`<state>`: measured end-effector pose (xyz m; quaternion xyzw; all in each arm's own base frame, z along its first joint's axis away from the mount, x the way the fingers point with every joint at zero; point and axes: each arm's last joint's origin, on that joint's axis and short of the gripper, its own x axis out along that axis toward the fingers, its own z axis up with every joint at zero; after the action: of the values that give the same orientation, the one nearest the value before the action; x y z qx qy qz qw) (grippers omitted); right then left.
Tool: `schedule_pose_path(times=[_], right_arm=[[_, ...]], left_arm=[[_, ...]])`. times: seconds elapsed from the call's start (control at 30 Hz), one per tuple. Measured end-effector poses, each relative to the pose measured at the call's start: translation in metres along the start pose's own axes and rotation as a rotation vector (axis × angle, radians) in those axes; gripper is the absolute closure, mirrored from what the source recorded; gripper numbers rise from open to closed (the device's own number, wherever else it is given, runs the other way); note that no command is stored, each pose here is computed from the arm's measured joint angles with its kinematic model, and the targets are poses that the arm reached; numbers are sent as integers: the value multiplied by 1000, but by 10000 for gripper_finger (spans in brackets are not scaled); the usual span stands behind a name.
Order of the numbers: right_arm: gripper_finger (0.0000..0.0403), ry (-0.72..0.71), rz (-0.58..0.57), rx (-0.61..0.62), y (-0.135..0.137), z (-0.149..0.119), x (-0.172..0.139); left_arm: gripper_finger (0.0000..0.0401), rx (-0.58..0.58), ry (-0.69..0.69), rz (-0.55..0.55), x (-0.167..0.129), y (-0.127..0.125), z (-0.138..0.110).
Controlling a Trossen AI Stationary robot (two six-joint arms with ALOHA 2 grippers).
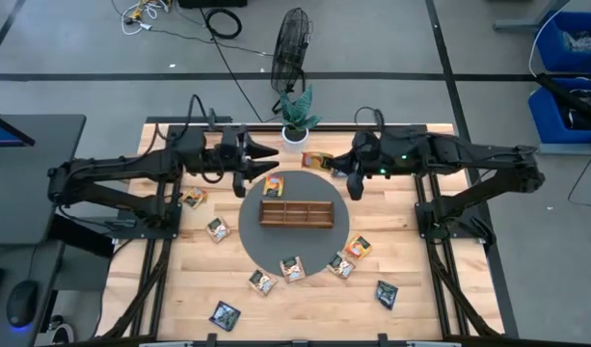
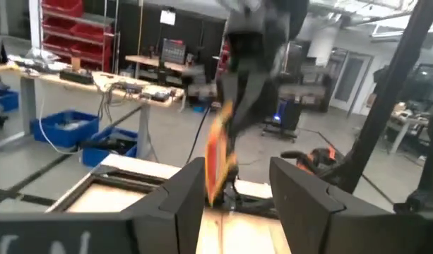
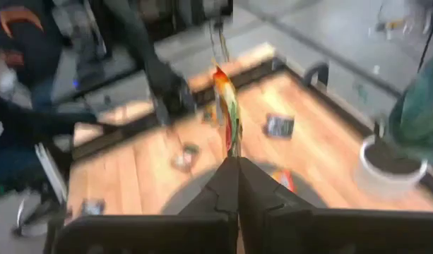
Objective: Pick & Place Tea
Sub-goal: Put the yellow tea bag into the right section of the wooden organizer
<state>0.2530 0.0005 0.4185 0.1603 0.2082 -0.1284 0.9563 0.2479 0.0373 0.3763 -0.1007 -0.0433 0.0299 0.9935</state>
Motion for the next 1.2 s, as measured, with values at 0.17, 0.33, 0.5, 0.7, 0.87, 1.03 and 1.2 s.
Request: schedule_pose_path(times=[0.17,0.33,0.5,0.7,0.87,1.03,1.2], right_arm=[[403,94,-3,4,-6,-7,5],[403,188,0,28,-12,-12,16],[403,349,15,19,-16,-15,34],[403,634,-56,-130,-17,-10,62],[403,775,-59,-245,-14,-6,91],[403,868,-44,-327,-14,-13,121],[403,975,-43,-370,-17,-30,146]], left_arm=[[236,8,64,16,-13,-1,0],[236,1,152,47,-28,0,-2],[236,-5,217,78,-40,1,-3],[236,-28,216,87,-46,0,-1],[236,-29,227,89,-46,0,-2],[236,-31,245,93,-47,1,-4],[236,-33,260,97,-47,1,-5]])
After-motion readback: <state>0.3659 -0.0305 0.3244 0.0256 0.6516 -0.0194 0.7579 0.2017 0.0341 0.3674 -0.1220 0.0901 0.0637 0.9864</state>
